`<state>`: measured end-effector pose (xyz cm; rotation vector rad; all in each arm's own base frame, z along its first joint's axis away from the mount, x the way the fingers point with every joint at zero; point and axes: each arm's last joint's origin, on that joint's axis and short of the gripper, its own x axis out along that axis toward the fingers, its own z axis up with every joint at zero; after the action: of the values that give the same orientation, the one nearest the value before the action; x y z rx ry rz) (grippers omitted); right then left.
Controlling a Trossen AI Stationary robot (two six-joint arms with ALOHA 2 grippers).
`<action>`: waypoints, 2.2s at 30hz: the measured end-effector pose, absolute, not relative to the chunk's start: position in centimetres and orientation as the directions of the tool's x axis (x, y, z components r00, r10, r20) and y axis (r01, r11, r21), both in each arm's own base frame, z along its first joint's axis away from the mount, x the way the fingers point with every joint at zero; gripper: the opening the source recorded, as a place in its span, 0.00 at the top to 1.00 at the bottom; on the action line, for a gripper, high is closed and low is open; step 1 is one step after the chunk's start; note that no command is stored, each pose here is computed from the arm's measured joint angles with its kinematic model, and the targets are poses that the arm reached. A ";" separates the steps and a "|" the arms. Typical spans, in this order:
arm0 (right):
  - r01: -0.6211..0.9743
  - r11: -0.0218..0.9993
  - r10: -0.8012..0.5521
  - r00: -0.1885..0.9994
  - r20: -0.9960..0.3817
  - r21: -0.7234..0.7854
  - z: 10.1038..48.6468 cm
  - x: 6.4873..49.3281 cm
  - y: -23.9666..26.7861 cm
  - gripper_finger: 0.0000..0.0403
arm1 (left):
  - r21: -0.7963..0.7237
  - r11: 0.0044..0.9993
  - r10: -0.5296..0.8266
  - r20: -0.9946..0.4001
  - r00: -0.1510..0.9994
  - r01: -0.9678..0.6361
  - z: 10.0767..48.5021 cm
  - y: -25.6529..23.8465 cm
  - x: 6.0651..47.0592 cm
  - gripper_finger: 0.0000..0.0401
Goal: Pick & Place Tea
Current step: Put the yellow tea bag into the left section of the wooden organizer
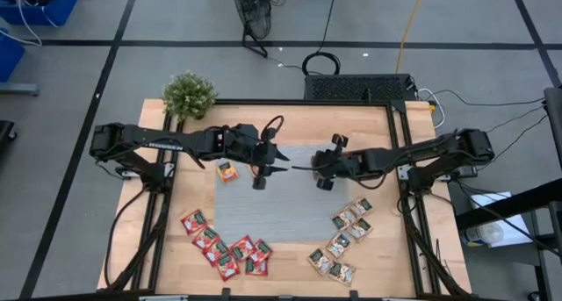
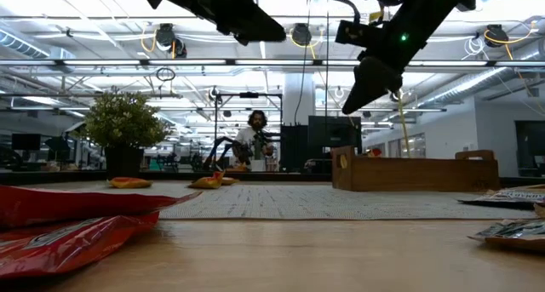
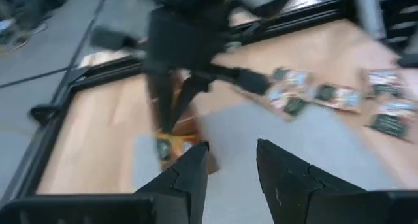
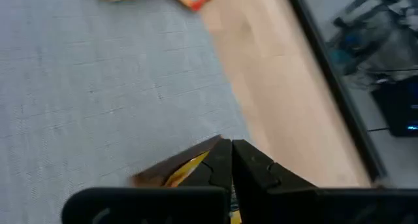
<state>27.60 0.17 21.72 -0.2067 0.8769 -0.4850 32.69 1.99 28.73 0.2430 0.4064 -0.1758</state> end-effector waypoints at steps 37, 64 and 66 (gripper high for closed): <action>-0.128 0.990 0.053 0.741 -0.669 -0.062 23.3 25.9 4.3 1.00 | 0.127 0.962 -0.228 -0.115 0.967 0.242 24.2 1.9 19.1 0.66; -0.016 0.993 -0.017 0.962 -0.271 -0.120 16.2 17.7 3.0 1.00 | 0.021 0.971 0.239 -0.165 0.957 -0.239 23.8 3.2 19.0 0.66; -0.016 0.993 -0.018 0.962 -0.274 -0.120 15.8 17.5 3.0 1.00 | -0.027 0.963 0.257 -0.214 0.942 -0.269 23.4 3.4 19.2 0.66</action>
<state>17.53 2.98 15.82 -0.1220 0.2779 -0.0007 19.19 3.42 23.44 -0.0566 0.2111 0.2685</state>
